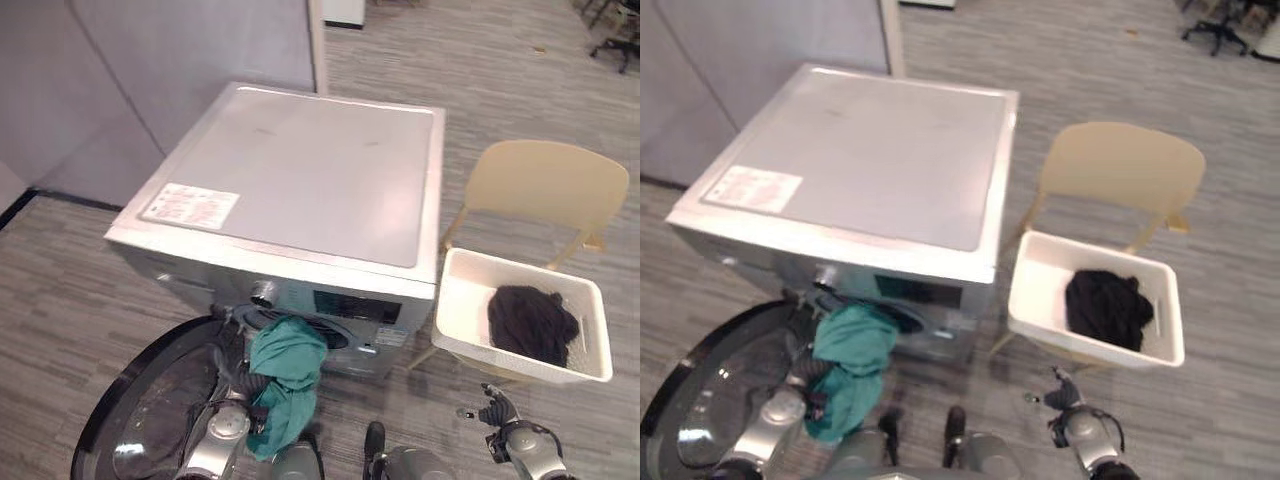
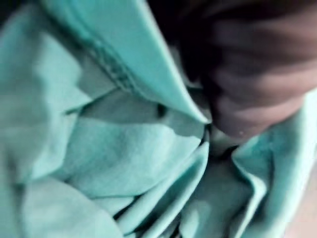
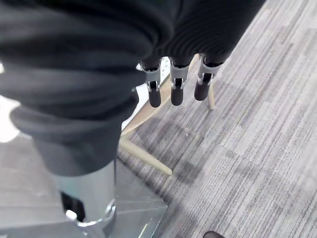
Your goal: Grab the laundry basket,head to the washer,open it,put in the laundry and shut it.
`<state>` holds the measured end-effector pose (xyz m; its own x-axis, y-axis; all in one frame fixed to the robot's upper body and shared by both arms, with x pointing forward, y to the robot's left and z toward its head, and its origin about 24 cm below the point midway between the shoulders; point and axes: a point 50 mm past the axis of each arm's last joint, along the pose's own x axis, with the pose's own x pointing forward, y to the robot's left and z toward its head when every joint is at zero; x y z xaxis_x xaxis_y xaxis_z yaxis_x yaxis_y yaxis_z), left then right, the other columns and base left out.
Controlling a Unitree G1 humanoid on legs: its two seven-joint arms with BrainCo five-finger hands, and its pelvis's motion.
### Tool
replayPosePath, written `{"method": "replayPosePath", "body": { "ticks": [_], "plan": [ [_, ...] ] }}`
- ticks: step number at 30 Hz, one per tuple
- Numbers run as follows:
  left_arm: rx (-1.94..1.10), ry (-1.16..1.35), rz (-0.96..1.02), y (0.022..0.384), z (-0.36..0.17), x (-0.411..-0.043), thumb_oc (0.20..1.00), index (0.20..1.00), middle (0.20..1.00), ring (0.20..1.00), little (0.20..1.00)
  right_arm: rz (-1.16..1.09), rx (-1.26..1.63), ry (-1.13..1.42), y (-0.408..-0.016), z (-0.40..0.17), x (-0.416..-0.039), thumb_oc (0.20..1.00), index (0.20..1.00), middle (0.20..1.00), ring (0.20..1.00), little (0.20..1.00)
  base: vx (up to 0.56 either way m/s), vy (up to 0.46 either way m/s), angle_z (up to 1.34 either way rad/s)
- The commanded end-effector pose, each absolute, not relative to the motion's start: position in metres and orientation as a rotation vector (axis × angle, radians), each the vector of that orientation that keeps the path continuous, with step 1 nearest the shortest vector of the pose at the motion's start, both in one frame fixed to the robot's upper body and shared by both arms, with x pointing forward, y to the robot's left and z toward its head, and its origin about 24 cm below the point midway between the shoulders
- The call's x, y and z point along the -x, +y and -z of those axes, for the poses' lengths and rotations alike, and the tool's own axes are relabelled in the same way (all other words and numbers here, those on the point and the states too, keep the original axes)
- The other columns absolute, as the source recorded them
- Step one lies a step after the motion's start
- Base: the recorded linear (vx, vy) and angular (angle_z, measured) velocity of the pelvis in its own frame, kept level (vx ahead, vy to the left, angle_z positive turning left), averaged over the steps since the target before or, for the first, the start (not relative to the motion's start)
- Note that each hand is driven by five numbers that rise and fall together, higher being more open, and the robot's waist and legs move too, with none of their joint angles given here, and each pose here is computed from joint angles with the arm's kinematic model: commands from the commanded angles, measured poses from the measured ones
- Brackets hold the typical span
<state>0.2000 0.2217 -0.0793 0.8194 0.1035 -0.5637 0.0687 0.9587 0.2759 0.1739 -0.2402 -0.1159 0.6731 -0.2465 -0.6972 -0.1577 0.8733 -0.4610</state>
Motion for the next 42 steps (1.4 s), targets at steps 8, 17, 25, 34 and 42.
{"method": "replayPosePath", "body": {
  "ticks": [8, 17, 25, 34, 42],
  "plan": [
    [-0.322, 0.379, -0.082, 0.226, 0.037, -0.247, 0.2, 0.2, 0.2, 0.2, 0.2, 0.111, 0.495, 0.726, -0.24, 0.097, -0.207, 1.0, 1.0, 1.0, 1.0, 1.0, -0.17, 0.179, -0.5],
    [-0.36, 0.137, -0.138, 0.218, -0.017, -0.291, 0.2, 0.2, 0.2, 0.2, 0.2, 0.148, 0.438, 0.482, -0.226, 0.056, -0.252, 1.0, 1.0, 1.0, 1.0, 1.0, -0.15, 0.042, -0.03],
    [-0.632, -0.289, -0.281, 0.226, -0.146, -0.352, 0.2, 0.2, 0.2, 0.2, 0.2, 0.183, 0.439, 0.173, -0.222, -0.009, -0.292, 1.0, 1.0, 1.0, 1.0, 1.0, -0.1, 0.01, -0.04],
    [-0.846, -0.83, -0.532, 0.21, -0.324, -0.367, 0.2, 0.2, 0.2, 0.2, 0.2, 0.065, 0.408, 0.007, -0.201, -0.028, -0.293, 1.0, 1.0, 1.0, 1.0, 1.0, 0.01, -0.034, 0.01],
    [-1.224, -0.622, -0.484, 0.216, -0.326, -0.393, 1.0, 1.0, 1.0, 1.0, 1.0, 0.011, 0.43, -0.004, -0.198, -0.032, -0.298, 1.0, 1.0, 1.0, 1.0, 1.0, -0.01, -0.006, 0.02]
  ]
}}
